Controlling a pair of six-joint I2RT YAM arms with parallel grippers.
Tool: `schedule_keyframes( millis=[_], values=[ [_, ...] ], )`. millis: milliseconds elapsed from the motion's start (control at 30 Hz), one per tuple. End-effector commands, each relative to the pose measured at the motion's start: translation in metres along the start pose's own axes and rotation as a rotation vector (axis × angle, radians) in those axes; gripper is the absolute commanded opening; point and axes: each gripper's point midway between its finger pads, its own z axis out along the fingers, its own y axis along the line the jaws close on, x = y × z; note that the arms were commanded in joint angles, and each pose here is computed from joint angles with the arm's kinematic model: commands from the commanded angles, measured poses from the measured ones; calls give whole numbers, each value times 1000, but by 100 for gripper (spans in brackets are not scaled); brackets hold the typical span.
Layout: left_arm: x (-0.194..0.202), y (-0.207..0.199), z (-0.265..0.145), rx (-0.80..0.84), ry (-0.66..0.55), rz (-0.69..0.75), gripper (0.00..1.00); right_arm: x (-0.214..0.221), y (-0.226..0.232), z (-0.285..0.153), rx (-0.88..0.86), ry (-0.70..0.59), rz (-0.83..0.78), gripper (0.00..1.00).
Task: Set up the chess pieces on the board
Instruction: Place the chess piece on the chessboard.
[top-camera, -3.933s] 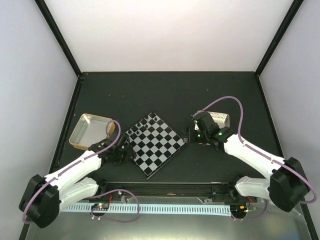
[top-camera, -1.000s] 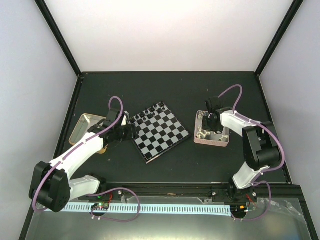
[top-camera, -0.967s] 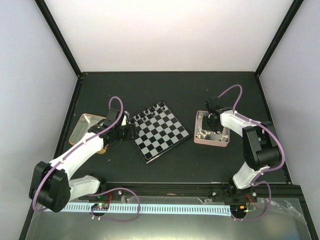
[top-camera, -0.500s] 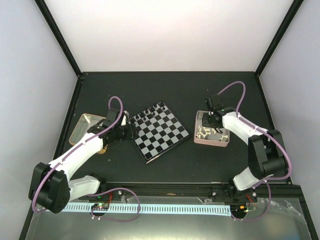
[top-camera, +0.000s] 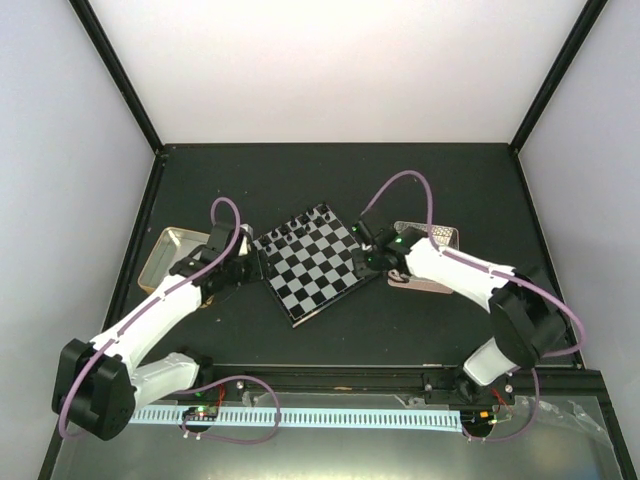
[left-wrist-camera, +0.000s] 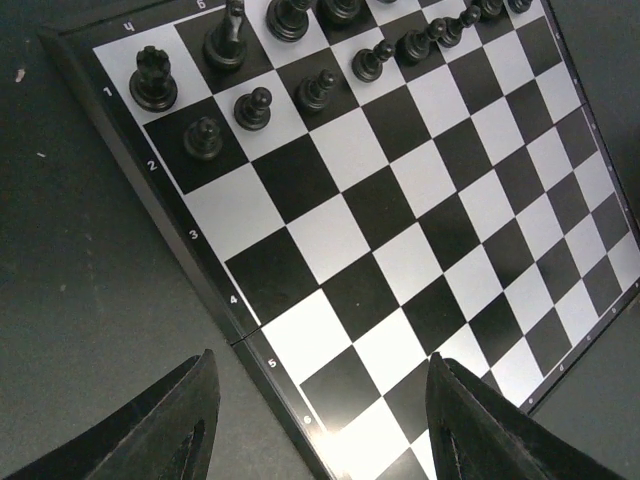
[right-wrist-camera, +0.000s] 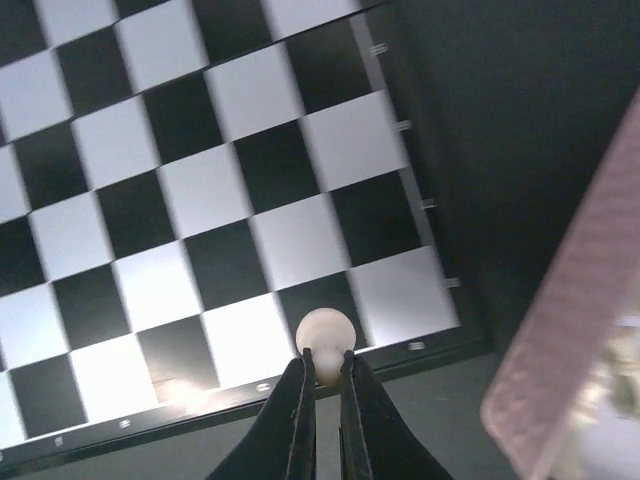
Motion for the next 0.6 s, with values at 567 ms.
schedule_keyframes(
  millis=[567],
  values=[
    [5, 9, -4, -9, -25, -20, 58, -7, 11, 50, 152, 86, -29, 6]
  ],
)
